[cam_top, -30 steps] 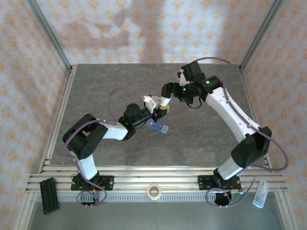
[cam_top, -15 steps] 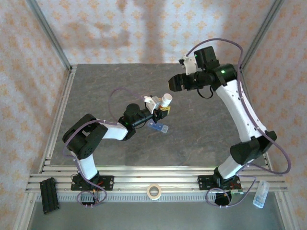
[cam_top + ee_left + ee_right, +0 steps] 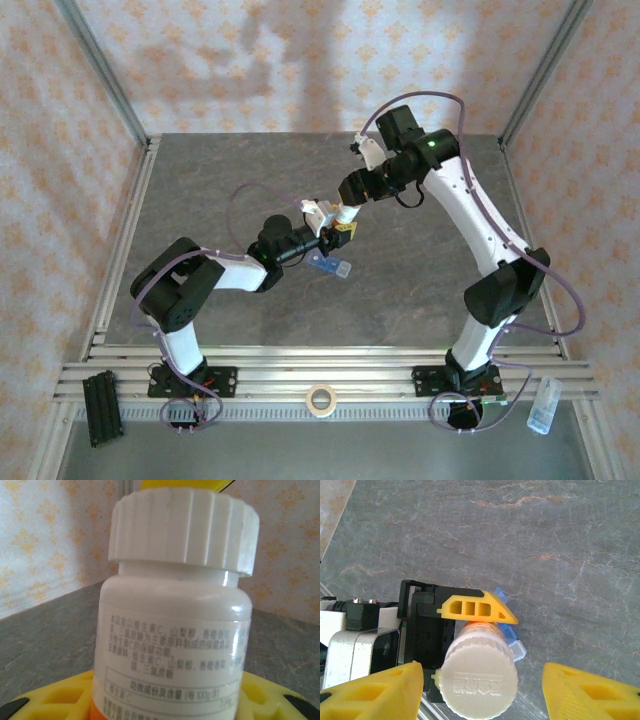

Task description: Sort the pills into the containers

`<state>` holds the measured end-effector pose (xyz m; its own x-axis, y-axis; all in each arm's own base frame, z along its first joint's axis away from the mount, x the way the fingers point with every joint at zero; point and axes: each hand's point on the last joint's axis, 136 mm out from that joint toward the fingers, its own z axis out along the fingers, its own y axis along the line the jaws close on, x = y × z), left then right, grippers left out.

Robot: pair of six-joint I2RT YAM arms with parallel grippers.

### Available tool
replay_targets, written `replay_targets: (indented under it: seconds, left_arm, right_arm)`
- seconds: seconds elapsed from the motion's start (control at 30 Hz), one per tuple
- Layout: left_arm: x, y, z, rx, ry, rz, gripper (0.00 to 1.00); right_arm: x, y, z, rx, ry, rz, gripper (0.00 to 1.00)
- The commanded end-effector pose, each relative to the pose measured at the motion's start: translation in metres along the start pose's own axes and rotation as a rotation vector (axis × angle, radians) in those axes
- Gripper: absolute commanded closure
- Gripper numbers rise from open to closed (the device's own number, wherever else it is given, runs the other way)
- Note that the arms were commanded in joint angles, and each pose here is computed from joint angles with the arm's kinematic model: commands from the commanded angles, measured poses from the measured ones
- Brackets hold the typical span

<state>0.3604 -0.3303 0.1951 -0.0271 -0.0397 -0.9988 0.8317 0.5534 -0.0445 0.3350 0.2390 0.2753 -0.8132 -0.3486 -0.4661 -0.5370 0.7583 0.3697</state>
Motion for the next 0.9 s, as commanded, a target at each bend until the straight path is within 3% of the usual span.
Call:
replay_targets:
  seconds: [0.0,0.5,0.67,0.87]
  left_arm:
    - [-0.022,-0.004,0.004,0.023,-0.07,0.014,1.0]
    - [-0.024,-0.004,0.005,0.02,-0.076,0.016,1.0]
    - [-0.026,-0.004,0.005,0.021,-0.079,0.017,1.0]
    - [-0.031,-0.002,0.005,0.01,-0.088,0.028,1.0]
  right_arm:
    - [0.005,-0.003,0.0,0.021,0.022,-0.008,0.37]
    - [0.013,-0.009,0.012,0.028,0.046,0.017,0.39]
    - [0.014,-0.009,0.015,0.022,0.049,0.03,0.59]
    - [0.013,-0.012,0.024,0.017,0.026,0.152,0.64]
